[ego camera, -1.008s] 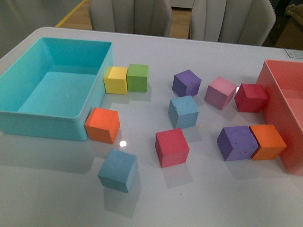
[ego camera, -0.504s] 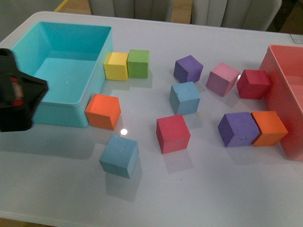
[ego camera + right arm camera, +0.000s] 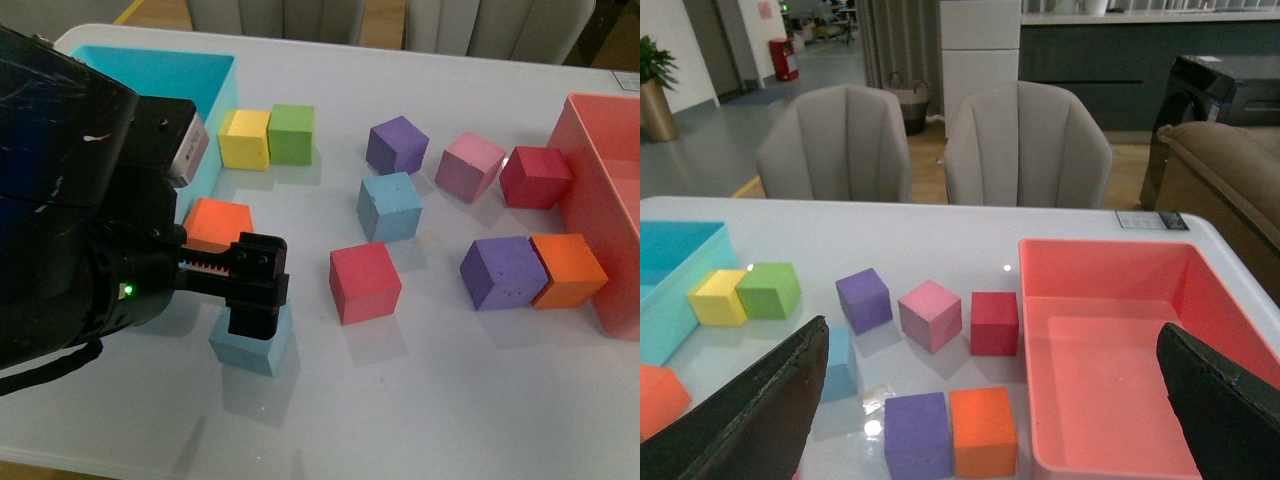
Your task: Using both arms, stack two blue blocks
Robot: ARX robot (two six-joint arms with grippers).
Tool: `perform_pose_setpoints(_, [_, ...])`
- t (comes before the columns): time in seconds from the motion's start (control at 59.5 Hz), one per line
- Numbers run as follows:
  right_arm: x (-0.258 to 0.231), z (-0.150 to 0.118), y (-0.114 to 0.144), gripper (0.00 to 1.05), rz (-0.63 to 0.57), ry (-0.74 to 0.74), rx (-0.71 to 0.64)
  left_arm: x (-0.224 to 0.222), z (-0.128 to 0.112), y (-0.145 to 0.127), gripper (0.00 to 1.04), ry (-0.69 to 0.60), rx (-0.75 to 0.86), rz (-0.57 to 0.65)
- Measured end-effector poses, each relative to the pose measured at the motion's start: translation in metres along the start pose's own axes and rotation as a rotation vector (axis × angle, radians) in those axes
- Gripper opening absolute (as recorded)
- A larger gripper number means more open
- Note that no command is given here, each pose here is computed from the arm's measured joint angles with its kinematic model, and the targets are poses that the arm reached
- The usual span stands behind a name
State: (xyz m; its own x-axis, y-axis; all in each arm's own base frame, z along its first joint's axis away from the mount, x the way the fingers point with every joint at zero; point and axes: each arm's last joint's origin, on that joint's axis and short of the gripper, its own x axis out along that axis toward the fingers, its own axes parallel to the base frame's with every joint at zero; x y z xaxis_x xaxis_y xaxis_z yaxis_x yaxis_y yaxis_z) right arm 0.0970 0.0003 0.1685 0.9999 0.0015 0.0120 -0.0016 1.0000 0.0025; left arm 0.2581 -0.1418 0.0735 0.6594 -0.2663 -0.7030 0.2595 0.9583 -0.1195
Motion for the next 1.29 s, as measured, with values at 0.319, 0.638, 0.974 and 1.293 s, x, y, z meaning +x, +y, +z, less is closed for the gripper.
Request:
perform_pose_setpoints(0.319, [0.0, 0.0, 0.0, 0.96, 0.0, 0.0, 0.0, 0.016, -0.016, -0.007, 0.96, 0.068, 0.028, -0.005])
perform_pose_setpoints(0.638, [0.0, 0.0, 0.0, 0.96, 0.0, 0.0, 0.0, 0.023, -0.018, -0.01, 0.96, 0.078, 0.036, -0.008])
perform_pose_setpoints(0.974, [0.0, 0.0, 0.0, 0.96, 0.0, 0.0, 0.0, 0.034, -0.021, -0.016, 0.96, 0.098, 0.063, -0.014])
perform_pose_setpoints(1.293, [0.0, 0.0, 0.0, 0.96, 0.0, 0.0, 0.0, 0.045, -0.029, -0.02, 0.96, 0.127, 0.079, -0.01])
